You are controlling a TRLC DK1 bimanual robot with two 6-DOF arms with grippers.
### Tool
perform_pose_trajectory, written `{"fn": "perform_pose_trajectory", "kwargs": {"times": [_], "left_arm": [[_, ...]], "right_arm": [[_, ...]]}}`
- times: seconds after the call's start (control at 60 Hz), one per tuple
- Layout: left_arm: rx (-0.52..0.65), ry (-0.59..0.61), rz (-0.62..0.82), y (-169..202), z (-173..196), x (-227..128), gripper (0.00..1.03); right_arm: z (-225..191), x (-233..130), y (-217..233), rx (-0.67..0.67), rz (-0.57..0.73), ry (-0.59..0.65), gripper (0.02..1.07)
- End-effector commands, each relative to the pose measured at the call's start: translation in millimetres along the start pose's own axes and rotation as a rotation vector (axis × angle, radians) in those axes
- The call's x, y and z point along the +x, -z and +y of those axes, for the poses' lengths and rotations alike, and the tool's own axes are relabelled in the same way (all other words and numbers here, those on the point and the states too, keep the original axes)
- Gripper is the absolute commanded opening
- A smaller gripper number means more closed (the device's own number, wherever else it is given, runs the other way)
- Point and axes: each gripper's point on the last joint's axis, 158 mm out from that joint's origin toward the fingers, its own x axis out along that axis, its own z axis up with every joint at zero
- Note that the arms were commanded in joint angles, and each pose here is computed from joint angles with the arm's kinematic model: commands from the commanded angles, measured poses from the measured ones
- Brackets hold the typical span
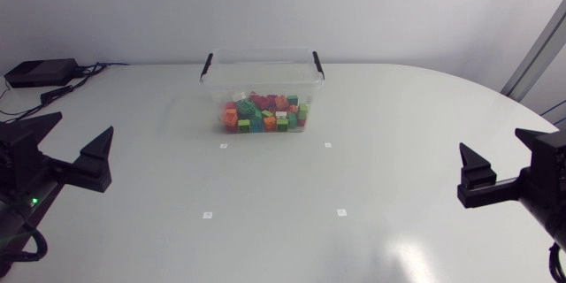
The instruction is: Place the duplo bricks in the container
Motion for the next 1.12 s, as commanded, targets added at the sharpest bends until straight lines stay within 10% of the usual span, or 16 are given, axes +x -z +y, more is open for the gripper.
{"fn": "perform_pose_trajectory", "kwargs": {"times": [0.0,1.1], "left_arm": [[-0.043,-0.006,0.011,12,-3,-5,0.98],[-0.340,-0.019,-0.057,51,-23,-33,0.98]], "right_arm": [[3,2,15,0.027,0.008,0.001,1.02],[20,2,39,0.369,-0.209,-0.051,1.02]]}}
